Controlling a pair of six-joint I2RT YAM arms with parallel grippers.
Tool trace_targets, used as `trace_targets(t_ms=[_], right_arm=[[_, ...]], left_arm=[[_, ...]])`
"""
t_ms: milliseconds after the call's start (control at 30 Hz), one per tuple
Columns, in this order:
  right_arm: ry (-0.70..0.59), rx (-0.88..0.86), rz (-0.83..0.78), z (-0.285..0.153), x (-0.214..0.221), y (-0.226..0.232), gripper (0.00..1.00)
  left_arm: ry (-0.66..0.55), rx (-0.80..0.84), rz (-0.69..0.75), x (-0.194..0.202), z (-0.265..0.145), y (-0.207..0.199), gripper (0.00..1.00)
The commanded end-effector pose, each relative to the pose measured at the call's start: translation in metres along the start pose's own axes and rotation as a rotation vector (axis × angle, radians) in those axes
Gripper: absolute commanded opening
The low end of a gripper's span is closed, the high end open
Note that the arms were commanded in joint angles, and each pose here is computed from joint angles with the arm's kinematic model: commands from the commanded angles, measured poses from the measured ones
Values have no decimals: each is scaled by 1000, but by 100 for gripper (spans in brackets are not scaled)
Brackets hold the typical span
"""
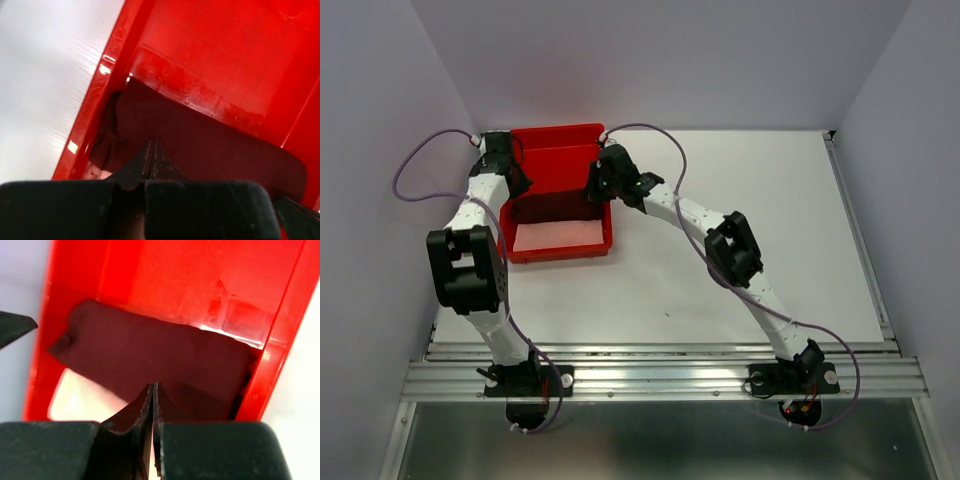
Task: Roll the t-shirts
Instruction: Place the T-shirt in the bin, then reset both arms
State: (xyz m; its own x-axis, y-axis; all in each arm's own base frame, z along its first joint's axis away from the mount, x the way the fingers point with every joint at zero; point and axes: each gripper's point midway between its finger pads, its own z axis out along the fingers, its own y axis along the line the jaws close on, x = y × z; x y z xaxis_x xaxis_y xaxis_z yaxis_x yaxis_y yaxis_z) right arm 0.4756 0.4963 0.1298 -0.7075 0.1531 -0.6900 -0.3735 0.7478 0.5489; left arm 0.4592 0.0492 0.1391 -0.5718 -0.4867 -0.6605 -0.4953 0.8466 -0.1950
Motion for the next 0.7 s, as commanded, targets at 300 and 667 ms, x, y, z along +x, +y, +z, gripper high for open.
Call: trace_targets(t_ms=[300,667], right_arm=[[68,161,-120,17,49,-40,4],[-10,149,-225,-31,15,-7,2]], left_arm=[[96,-108,9,55,39,8,0],[28,-204,49,27,1,23,0]])
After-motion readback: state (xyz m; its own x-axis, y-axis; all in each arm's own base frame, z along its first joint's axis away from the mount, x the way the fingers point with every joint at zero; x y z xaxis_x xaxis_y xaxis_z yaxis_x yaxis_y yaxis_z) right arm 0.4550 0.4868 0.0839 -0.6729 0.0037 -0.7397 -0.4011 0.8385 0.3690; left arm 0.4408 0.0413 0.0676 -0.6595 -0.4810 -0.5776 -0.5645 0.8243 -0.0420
